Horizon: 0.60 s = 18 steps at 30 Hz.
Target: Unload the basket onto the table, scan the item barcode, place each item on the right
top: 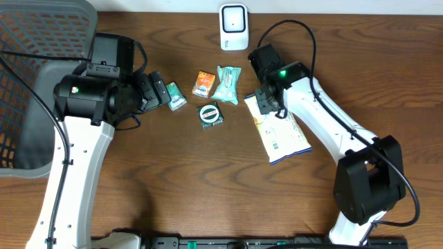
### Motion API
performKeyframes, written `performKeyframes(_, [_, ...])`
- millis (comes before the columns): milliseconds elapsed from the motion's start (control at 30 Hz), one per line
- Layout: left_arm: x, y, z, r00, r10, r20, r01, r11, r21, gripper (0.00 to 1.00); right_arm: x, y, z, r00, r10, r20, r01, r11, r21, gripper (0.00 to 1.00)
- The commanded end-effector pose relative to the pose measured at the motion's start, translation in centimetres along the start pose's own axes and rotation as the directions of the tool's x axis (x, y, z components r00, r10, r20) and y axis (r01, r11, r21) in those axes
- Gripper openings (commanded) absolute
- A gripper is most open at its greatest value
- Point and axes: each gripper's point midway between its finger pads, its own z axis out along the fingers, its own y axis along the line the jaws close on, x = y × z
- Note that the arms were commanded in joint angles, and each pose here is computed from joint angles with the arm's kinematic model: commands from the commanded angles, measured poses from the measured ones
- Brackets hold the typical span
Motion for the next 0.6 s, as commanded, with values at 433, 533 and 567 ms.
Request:
performKeyframes(433, [-0.3,0.1,-0.4,1.000,0.004,0.015,-0.003,1.000,-0.004,0.98,0.3,-1.4,1.9,0.995,0.080,-0.061,-0.092,0.971,-0.221,0.01])
performKeyframes(533, [-0.3,0.1,-0.4,1.000,0.004,0.015,-0.003,1.000,-0.004,0.98,1.4,-0.6,3.0,0.994,0.077,-0.082,-0.096,0.961,-0.259,0.01])
performKeyframes(567, [-0.3,0.1,-0.4,1.000,0.004,0.014,-0.003,1.000,-0.004,0.98,1.7,-0.3,3.4,0.994,0.076,-0.084,-0.096,0.958,-0.271,0.01])
